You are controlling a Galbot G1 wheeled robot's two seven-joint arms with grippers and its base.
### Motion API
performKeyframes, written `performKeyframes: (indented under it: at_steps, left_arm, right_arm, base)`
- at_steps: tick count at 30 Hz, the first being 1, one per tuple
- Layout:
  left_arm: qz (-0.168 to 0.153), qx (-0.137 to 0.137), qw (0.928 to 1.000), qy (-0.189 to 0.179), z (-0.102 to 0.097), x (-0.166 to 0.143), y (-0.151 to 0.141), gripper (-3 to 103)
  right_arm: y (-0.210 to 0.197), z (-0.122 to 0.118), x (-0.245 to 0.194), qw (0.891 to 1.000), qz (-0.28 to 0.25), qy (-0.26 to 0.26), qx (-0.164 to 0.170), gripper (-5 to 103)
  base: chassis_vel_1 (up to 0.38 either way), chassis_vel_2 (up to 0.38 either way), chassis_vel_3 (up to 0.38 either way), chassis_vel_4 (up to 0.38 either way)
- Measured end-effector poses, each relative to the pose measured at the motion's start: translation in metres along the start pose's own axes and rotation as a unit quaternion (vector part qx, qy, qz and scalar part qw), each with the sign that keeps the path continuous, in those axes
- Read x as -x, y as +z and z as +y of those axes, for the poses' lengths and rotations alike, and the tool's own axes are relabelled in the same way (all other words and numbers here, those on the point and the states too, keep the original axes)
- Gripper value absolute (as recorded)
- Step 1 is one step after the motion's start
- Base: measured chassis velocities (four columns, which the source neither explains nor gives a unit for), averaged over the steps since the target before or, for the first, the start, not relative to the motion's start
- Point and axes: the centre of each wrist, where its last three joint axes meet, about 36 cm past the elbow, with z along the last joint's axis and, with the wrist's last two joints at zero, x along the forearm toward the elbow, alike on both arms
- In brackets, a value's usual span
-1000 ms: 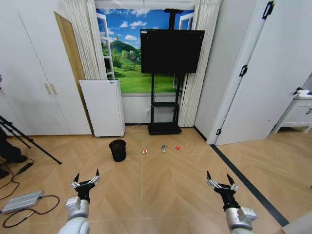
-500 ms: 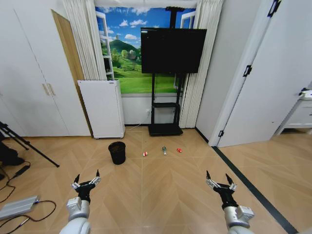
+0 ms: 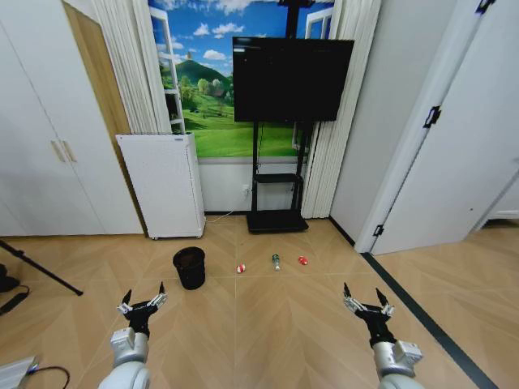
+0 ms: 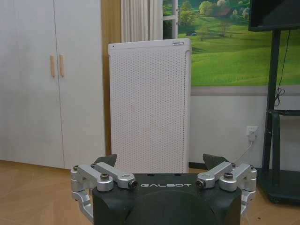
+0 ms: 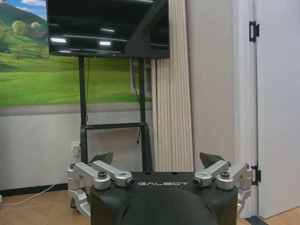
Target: Pick up the trash bin and place the garbage on the floor into it.
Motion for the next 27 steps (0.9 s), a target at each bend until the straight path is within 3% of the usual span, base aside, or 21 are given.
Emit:
performKeyframes:
  at_steps: [27]
  left_arm:
    - [-0.004, -0.004, 1.0, -0.001, -0.0021, 0.0035, -0.0009, 100]
  right_arm:
    - [0.0051, 0.0008, 0.0014, 1.0, 0.0, -0.003, 0.001, 100]
  base:
    - [-0.29, 0.288, 0.289, -0.293]
